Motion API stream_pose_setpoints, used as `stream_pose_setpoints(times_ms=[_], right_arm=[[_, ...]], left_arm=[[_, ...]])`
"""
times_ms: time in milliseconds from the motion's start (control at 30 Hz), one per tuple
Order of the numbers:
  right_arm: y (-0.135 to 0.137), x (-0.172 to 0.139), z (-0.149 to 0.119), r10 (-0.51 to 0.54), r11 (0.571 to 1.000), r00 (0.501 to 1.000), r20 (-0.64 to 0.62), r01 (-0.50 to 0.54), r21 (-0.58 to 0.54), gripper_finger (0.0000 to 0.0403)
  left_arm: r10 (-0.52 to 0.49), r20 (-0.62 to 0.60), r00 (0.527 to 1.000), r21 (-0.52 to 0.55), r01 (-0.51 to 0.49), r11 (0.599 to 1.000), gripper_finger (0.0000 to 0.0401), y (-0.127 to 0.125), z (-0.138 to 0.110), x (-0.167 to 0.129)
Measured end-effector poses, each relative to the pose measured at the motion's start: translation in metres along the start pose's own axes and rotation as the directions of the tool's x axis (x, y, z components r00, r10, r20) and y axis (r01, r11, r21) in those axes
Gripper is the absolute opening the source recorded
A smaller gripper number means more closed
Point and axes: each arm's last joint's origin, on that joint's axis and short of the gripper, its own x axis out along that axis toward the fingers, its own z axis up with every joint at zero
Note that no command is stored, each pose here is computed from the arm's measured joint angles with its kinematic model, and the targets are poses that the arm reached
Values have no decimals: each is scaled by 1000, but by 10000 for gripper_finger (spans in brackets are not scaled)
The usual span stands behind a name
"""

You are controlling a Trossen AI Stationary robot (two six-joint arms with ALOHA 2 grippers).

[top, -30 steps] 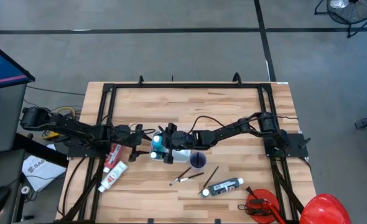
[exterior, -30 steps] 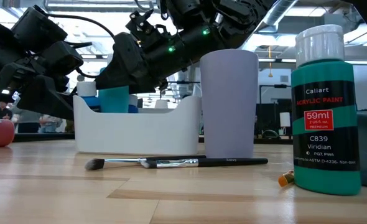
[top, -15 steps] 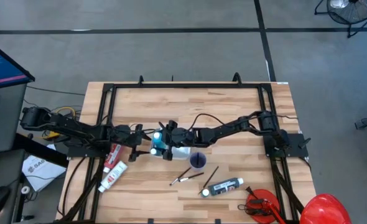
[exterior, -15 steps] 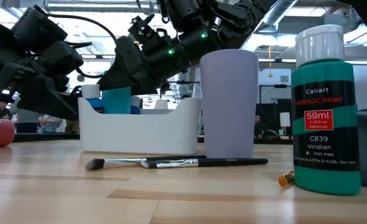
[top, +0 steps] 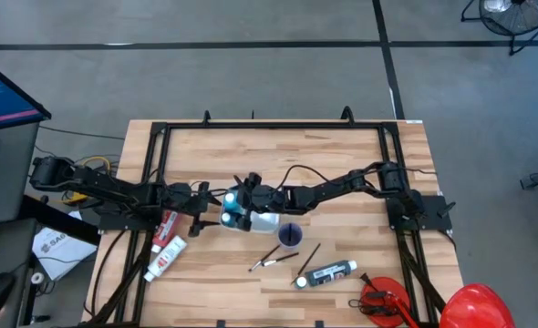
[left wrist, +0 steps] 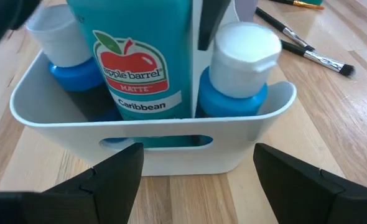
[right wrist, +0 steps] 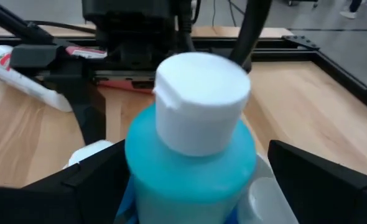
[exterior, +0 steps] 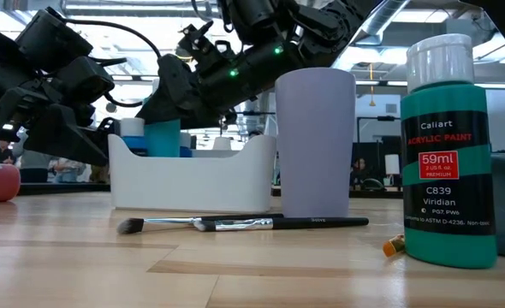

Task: Pick & Place Paint Supplies
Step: Put the light blue paint bottle into the white bin, then put the red paint bottle into the white bin

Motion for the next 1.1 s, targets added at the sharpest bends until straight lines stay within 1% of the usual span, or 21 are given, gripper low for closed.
stream_pose_setpoints(times_ms=[467,567,667,900,967,1100], right_arm=[[0,-1,9,-9,1000,996,85,7,23,362],[-1,-6,17,-9,1000,995,100,6,27,361],[-2,-15,32,-7,999,991,136,2,36,363],[-3,-50,67,10,1000,990,140,-9,-6,362],[-3,-62,75,17,1000,993,117,-15,-17,361],[2,-88,87,42,995,997,61,-37,-90,363]], left_arm=[[0,0,1000,0,0,1000,298,0,0,0],[0,0,1000,0,0,1000,298,0,0,0],[0,0,1000,0,0,1000,298,0,0,0],[-1,-7,1000,0,1,1000,298,0,-1,0],[-2,-11,1000,-1,2,1000,298,0,-1,0],[-2,-11,1000,-3,2,1000,298,0,-1,0]])
